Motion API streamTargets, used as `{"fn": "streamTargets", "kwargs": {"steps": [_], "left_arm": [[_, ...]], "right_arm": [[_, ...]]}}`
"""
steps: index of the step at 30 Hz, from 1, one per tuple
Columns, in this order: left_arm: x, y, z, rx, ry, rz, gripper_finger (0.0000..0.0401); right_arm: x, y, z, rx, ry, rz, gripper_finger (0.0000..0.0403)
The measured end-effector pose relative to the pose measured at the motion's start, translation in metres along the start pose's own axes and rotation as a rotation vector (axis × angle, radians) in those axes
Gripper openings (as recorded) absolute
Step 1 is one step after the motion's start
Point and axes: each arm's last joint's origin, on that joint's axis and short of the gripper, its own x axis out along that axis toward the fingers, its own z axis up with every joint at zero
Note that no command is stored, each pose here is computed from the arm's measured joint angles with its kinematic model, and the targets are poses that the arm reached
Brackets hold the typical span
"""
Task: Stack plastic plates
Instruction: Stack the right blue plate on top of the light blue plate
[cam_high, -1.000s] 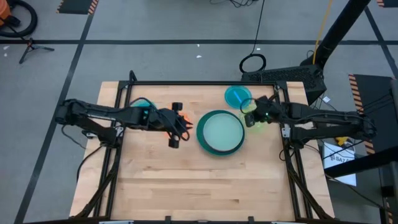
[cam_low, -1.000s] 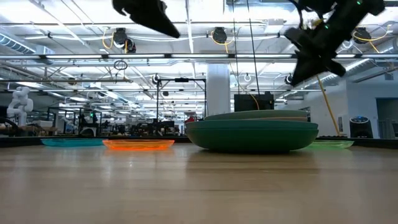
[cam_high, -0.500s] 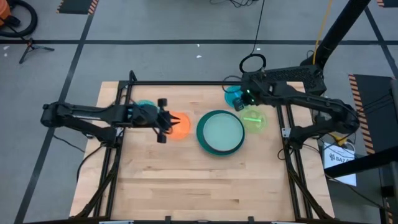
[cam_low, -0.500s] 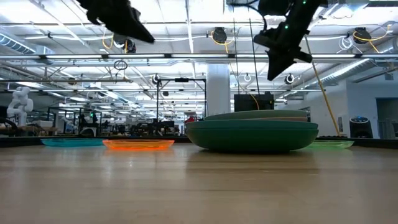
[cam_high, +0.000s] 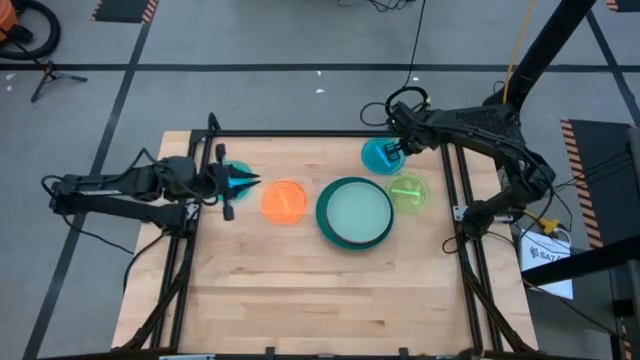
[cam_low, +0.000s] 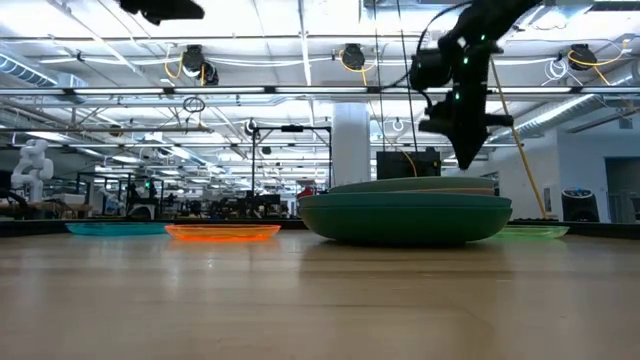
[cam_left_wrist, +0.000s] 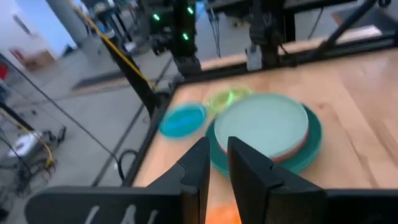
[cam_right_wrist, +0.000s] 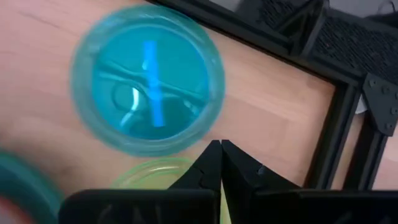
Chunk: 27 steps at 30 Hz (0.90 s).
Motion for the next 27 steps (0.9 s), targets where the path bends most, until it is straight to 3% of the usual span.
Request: {"fn": "streamTargets", "kwargs": {"steps": [3,9,18,27], "left_arm": [[-0.003,0.000,-0.004,-0.020,0.035,-0.009,0.0065],[-0.004,-0.001,-0.008,-0.029,0.074,-0.018,0.0065],[-0.004,-0.002,-0.010,-0.031,0.094,-0.023,0.0065],[-0.004,-0.002,-0.011,-0.029,0.101,-0.024,0.0065]], "right_arm": [[0.018,-0.005,0.010,0.013,0.020,-0.012,0.0006],[0.045,-0.015,0.025,0.057,0.079,0.130,0.0055],[0.080,-0.029,0.033,0.093,0.151,0.112,0.0132],[0.104,-0.032,0.035,0.080,0.187,0.102,0.0148]]}}
